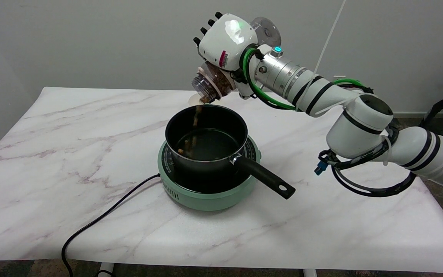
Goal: Pour the contents of the bottle into the soup pot.
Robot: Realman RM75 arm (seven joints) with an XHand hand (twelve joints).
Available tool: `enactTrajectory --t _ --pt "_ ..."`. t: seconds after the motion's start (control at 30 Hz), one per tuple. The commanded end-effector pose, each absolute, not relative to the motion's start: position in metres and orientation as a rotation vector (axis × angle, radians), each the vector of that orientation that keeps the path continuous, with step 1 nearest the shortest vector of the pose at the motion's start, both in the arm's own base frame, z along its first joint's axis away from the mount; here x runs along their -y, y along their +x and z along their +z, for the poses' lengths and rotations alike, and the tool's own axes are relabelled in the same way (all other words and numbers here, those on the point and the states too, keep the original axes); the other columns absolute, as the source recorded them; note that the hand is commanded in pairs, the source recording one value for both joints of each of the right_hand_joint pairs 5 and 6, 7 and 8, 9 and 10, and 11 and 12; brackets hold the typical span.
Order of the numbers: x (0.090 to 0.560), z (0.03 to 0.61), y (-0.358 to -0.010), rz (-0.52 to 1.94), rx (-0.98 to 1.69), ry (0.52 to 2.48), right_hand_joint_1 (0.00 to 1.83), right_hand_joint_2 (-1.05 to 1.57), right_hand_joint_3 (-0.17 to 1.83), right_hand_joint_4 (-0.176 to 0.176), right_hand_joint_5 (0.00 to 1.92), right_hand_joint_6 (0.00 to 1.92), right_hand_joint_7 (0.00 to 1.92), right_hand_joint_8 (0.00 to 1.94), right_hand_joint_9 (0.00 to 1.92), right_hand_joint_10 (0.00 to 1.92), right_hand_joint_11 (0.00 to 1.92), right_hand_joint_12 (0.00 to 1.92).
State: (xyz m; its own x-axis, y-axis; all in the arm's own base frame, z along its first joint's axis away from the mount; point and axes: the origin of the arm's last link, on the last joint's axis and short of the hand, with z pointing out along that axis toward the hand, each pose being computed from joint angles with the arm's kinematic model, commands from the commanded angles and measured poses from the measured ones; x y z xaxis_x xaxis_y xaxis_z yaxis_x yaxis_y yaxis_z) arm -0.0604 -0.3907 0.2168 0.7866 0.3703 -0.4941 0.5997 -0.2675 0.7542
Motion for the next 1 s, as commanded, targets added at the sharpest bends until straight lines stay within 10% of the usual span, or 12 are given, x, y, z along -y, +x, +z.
enactTrajectory --t 0.03,1.0 --pt "0.3903 0.2153 -0.0589 -0.253 -0.73 1.905 1.45 0.52 0.8 0.0 1.68 1.68 1.3 1.3 1.15 1.15 0.97 0.97" --pt "0.3942 0.2229 -0.0516 -0.33 -0.816 1.854 1.41 0.79 0.67 0.0 1.73 1.73 1.4 1.4 1.22 1.22 1.05 1.05"
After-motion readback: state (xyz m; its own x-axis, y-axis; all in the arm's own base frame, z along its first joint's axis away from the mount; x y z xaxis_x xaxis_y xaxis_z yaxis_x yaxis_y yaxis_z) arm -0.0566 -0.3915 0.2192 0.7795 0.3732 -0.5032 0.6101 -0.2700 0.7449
